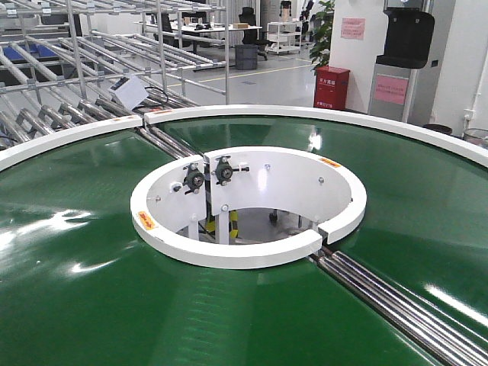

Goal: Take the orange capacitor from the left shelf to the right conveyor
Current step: 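Lower the right gripper with the cylinder onto the green belt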

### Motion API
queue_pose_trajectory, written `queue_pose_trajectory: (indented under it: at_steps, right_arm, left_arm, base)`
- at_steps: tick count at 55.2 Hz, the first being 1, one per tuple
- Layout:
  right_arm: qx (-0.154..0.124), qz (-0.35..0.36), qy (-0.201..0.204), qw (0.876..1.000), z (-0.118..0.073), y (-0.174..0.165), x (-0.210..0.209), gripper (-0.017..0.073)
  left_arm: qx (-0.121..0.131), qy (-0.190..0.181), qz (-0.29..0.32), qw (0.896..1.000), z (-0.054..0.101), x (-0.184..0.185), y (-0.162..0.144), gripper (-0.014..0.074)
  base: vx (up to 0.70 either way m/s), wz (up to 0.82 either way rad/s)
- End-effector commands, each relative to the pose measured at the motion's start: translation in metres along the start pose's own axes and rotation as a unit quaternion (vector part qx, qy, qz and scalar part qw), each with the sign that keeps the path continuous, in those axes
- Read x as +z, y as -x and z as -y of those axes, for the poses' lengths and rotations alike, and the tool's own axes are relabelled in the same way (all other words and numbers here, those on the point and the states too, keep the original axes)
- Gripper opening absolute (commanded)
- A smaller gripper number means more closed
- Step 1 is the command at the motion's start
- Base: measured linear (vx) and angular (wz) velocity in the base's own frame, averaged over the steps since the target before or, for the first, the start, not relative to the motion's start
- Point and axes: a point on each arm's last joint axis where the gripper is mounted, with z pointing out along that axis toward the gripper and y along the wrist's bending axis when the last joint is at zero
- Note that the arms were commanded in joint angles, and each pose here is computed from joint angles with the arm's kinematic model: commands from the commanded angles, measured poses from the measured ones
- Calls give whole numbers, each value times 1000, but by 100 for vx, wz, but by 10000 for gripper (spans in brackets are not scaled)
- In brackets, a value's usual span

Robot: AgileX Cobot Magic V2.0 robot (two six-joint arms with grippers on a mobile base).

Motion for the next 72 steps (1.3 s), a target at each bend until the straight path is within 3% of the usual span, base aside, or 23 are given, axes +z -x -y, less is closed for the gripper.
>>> queue_pose_trajectory:
  at_steps: [1,19,25,31,38,44,54,72]
  right_arm:
    - [-4,55,0,998,0,17,-1,-8]
    - [0,82,2,997,0,22,-2,-8]
    - [-9,131,1,991,0,31,0,-8]
    - [-20,177,7,984,-2,43,21,-8]
    - [-9,160,18,987,-5,40,75,-8]
    - [8,131,22,991,-8,23,125,-8]
    - [9,64,30,997,-12,-25,192,-8]
    - [-5,24,72,997,-25,-125,259,-8]
  left_arm:
    - [-5,-8,58,998,2,-2,18,-6]
    - [-5,-8,58,998,2,-2,18,-6]
    - [-5,-8,58,998,2,-2,18,-6]
    - [-5,-8,58,998,2,-2,18,-6]
    - [-5,-8,58,998,2,-2,18,-6]
    - [-5,-8,58,998,2,-2,18,-6]
    - [-5,-8,58,998,2,-2,18,-6]
    - [-5,-8,58,998,2,-2,18,-6]
  base:
    - [0,0]
    - [0,0]
    - [0,0]
    - [0,0]
    - [0,0]
    - [0,0]
    - [0,0]
    - [0,0]
